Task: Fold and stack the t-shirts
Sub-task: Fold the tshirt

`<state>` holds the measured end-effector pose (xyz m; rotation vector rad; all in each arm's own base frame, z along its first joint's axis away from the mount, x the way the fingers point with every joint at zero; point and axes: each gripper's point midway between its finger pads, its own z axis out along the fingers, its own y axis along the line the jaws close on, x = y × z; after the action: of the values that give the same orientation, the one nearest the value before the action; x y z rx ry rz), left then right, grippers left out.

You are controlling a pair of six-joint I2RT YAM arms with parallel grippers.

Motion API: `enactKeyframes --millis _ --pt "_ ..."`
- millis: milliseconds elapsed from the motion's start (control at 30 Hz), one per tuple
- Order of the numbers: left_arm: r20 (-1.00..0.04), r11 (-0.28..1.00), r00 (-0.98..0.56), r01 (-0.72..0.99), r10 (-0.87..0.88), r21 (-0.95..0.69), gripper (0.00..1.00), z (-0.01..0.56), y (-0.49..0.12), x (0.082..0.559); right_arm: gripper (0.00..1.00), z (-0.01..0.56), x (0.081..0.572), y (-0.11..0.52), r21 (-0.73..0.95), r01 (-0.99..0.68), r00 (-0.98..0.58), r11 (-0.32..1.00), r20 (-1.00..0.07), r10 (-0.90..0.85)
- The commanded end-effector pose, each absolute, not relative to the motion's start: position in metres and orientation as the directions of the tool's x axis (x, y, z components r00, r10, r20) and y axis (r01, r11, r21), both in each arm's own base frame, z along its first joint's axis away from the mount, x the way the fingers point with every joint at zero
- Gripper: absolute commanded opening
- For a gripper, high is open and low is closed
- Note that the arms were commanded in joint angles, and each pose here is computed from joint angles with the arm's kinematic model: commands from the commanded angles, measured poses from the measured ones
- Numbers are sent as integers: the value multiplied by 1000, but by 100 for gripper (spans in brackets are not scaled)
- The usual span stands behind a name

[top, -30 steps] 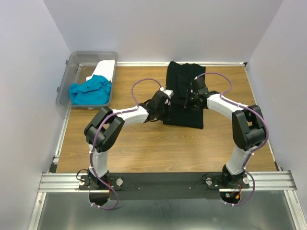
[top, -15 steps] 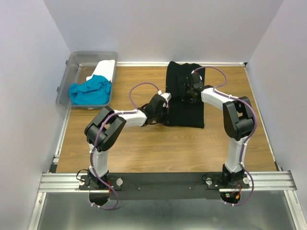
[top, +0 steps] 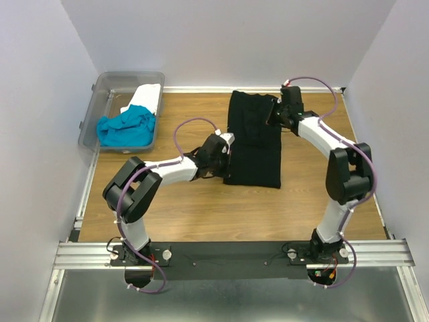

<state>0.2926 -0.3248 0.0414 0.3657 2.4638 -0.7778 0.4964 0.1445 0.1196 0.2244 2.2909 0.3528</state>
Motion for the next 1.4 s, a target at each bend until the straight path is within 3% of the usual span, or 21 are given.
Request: enactKeyframes --millis 0,200,333,633,900,1133,1367 --pt "-661 765 -750 443 30 -467 6 109 -338 320 12 136 466 163 502 -97 -708 859 -641 295" --pt "-716 732 -698 485 -7 -479 6 130 -344 369 10 122 443 166 654 -199 -766 730 -568 300" --pt "-684 712 -729 486 11 -507 6 99 -348 396 8 99 442 147 746 -169 -782 644 -500 374" --pt "-599 713 -800 440 34 -547 5 29 -350 432 6 28 447 109 783 -82 -814 616 -410 412" --pt "-562 717 -827 381 -18 -583 4 20 -325 447 6 12 448 63 816 -15 -780 578 -371 503" --pt "-615 686 -788 426 -38 -590 7 82 -313 417 12 102 423 81 819 -148 -745 555 -461 482" --pt "-599 636 -798 495 62 -593 7 87 -311 333 13 90 338 137 865 -130 -840 485 -356 410"
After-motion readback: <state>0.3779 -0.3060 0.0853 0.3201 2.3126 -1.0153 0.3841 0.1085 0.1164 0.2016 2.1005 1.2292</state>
